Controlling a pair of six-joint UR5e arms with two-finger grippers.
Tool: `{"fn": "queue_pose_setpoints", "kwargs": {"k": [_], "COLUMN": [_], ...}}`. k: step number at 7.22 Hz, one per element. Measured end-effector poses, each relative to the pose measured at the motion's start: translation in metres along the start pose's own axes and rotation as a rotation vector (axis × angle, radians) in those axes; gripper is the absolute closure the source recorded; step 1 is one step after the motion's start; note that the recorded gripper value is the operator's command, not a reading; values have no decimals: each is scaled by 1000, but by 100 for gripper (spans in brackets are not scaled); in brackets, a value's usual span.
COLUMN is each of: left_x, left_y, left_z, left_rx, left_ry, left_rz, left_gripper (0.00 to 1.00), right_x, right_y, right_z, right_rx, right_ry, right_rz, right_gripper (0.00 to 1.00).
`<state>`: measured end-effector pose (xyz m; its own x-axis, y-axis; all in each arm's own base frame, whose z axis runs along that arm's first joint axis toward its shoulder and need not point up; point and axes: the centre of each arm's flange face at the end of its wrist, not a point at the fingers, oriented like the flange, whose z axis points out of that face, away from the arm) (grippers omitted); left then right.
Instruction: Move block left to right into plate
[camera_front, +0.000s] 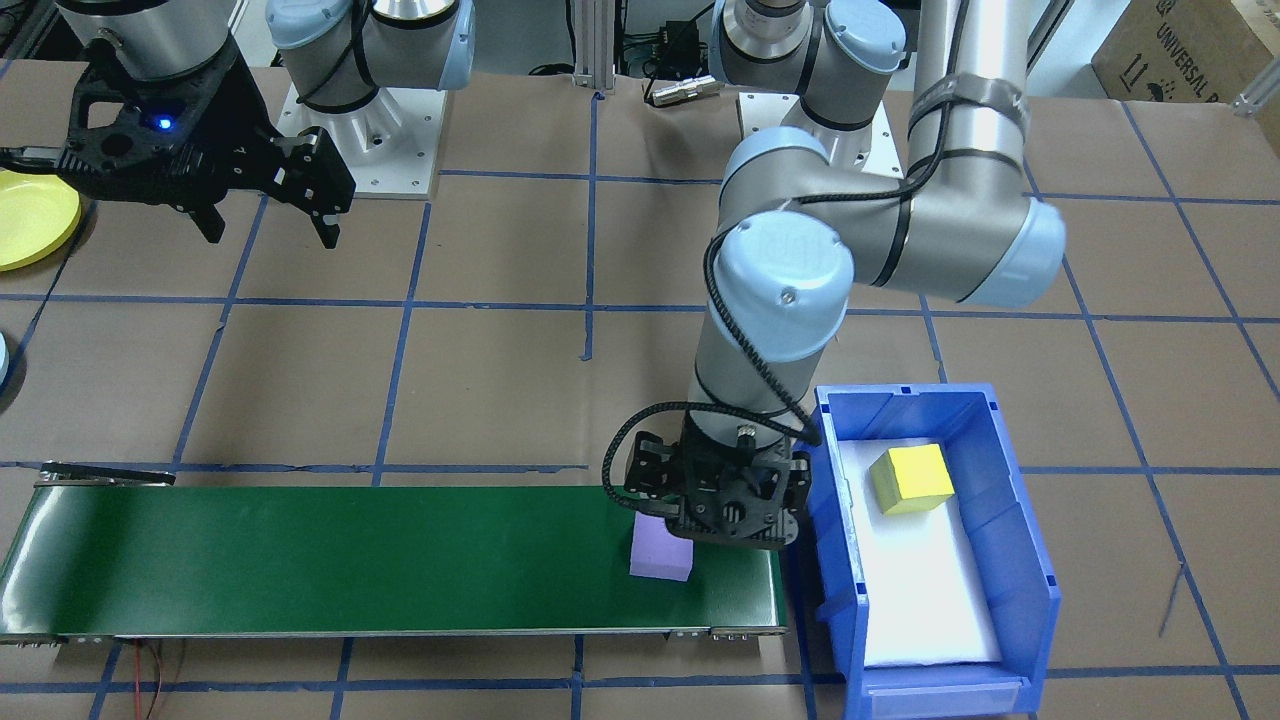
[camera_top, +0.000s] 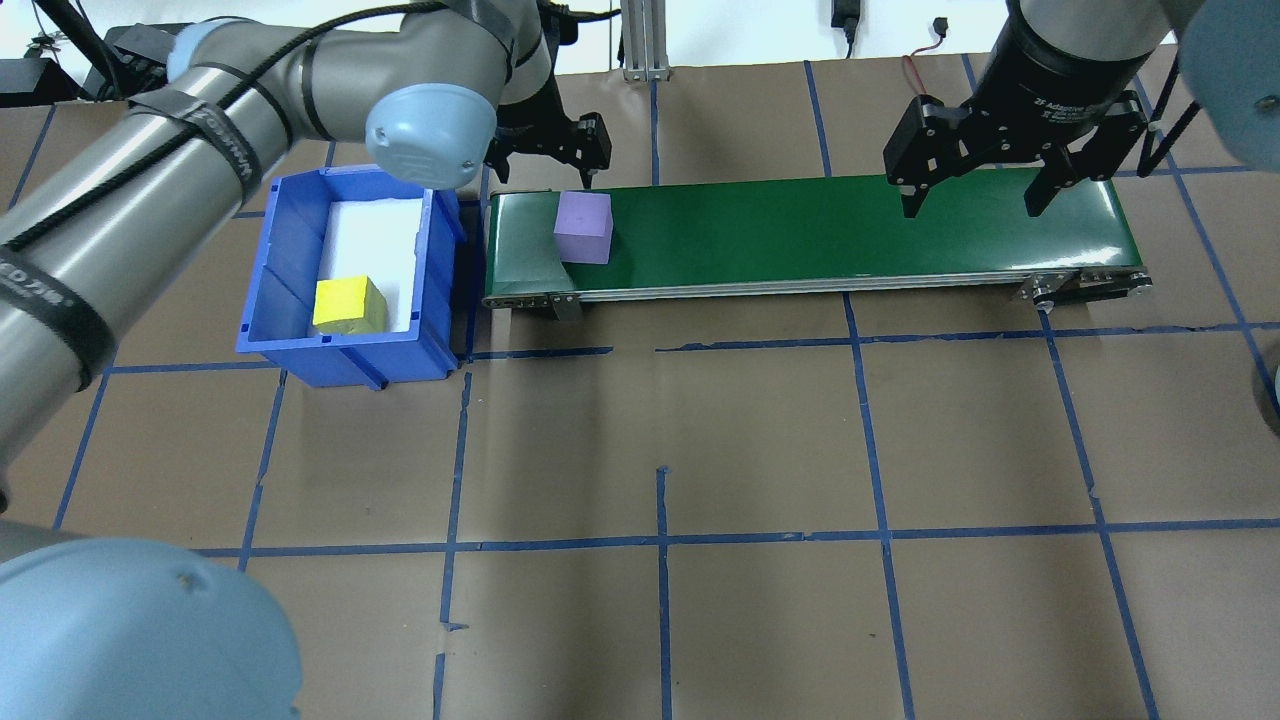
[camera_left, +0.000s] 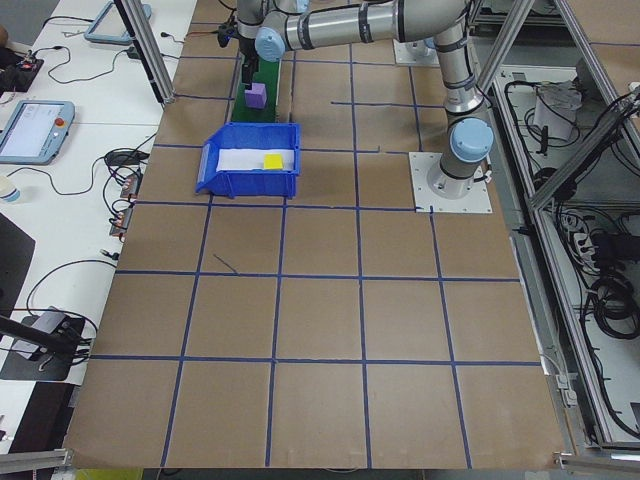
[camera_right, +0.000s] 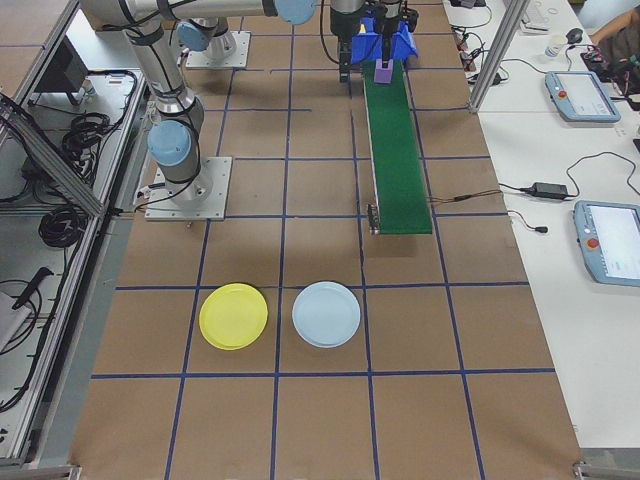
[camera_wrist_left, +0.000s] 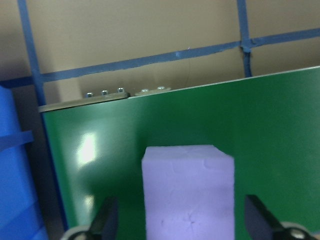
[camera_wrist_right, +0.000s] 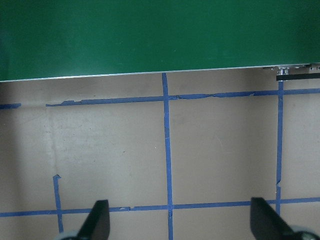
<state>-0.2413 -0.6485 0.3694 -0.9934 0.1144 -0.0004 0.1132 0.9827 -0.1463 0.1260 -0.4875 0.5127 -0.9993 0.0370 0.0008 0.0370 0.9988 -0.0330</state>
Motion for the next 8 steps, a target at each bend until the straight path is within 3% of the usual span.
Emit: {"fn": "queue_pose_setpoints", "kwargs": {"k": [1, 2, 4, 6, 8], "left_x": [-48, -93, -166, -201, -213], "left_y": [3, 14, 38, 49, 58], "left_z": [-21, -23, 5, 37, 78], "left_rx": [-22, -74, -162, -192, -224], "left_ry": [-4, -9, -9, -10, -55], "left_rz": [-23, -18, -46, -69, -33], "left_gripper": [0, 0, 2, 2, 2], "right_x": [0, 0, 0, -1, -1], "right_y": [0, 0, 0, 0, 0], "right_z": [0, 0, 0, 0, 0], "right_rx": [0, 0, 0, 1, 1], "right_ry": [0, 0, 0, -1, -2], "right_rz": [0, 0, 0, 0, 0], "right_gripper": [0, 0, 0, 0, 0]}}
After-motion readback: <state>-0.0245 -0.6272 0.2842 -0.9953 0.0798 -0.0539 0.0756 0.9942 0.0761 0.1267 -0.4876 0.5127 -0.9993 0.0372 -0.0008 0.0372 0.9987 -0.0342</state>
